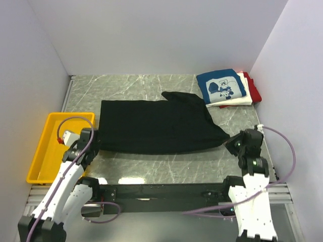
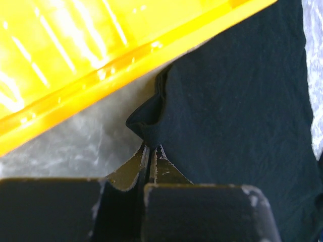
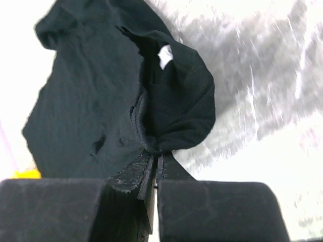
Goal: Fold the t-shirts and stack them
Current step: Fold the tshirt
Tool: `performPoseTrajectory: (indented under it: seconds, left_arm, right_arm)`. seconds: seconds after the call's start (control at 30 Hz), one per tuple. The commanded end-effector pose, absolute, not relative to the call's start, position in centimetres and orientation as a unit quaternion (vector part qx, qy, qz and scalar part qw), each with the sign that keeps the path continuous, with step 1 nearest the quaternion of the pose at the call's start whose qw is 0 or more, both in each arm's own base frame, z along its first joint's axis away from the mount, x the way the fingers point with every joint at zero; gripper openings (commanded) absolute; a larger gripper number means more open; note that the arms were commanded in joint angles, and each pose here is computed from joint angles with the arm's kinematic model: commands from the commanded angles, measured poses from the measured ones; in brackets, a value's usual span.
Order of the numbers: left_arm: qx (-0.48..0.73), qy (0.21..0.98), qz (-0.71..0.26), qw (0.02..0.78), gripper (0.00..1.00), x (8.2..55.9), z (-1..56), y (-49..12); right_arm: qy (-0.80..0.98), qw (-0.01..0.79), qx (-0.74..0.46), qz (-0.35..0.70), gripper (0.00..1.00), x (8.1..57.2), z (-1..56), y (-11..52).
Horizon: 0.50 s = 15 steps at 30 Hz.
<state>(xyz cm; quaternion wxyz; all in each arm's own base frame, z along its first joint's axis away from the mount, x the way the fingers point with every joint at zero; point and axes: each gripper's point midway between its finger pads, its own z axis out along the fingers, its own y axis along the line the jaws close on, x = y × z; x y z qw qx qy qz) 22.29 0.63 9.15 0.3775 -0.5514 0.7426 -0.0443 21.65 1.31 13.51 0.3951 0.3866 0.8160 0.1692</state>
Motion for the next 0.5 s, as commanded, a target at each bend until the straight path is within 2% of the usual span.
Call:
performPoseTrajectory:
  seconds: [0.0, 0.07, 0.13, 0.2, 0.23, 0.27, 0.3, 0.37, 0.43, 0.47]
  left_arm:
    - [-0.561, 0.742, -0.048, 0.363, 0.01, 20.4, 8.5, 0.1]
    - [-0.576, 0.734, -0.057, 0.355, 0.01, 19.8, 8.5, -0.1]
    - [-0.581, 0.731, -0.062, 0.353, 0.01, 19.7, 8.5, -0.3]
    - [-0.583, 0.734, -0.061, 0.343, 0.01, 19.3, 8.6, -0.6]
    - [-0.583, 0.735, -0.066, 0.338, 0.08, 19.3, 8.7, -0.9]
    - [-0.582, 0.735, -0.070, 0.341, 0.14, 19.4, 9.2, -0.9]
    - [-0.580, 0.734, -0.077, 0.344, 0.33, 19.5, 9.9, -1.0]
    - [-0.574, 0.734, -0.085, 0.353, 0.58, 19.7, 10.8, -1.1]
    - [-0.559, 0.733, -0.100, 0.375, 0.71, 20.2, 12.8, -1.1]
    - [-0.551, 0.731, -0.109, 0.388, 0.73, 20.7, 13.8, -1.2]
  right_arm:
    - [0.811, 0.373, 0.424, 0.151, 0.00, 18.6, 12.7, 1.0]
    - [0.809, 0.374, 0.432, 0.141, 0.00, 17.4, 12.9, 0.8]
    - [0.809, 0.381, 0.424, 0.143, 0.09, 17.1, 13.6, 0.8]
    - [0.807, 0.381, 0.431, 0.133, 0.35, 16.2, 14.2, 0.6]
    - [0.807, 0.383, 0.430, 0.133, 0.62, 16.1, 14.4, 0.6]
    - [0.806, 0.388, 0.427, 0.131, 0.70, 16.2, 14.8, 0.5]
    - [0.809, 0.393, 0.418, 0.129, 0.79, 16.6, 15.3, 0.4]
    - [0.813, 0.400, 0.403, 0.132, 0.81, 17.4, 15.8, 0.4]
    - [0.811, 0.426, 0.375, 0.145, 0.82, 19.4, 17.2, 0.5]
    - [0.819, 0.419, 0.359, 0.158, 0.81, 20.5, 16.9, 1.0]
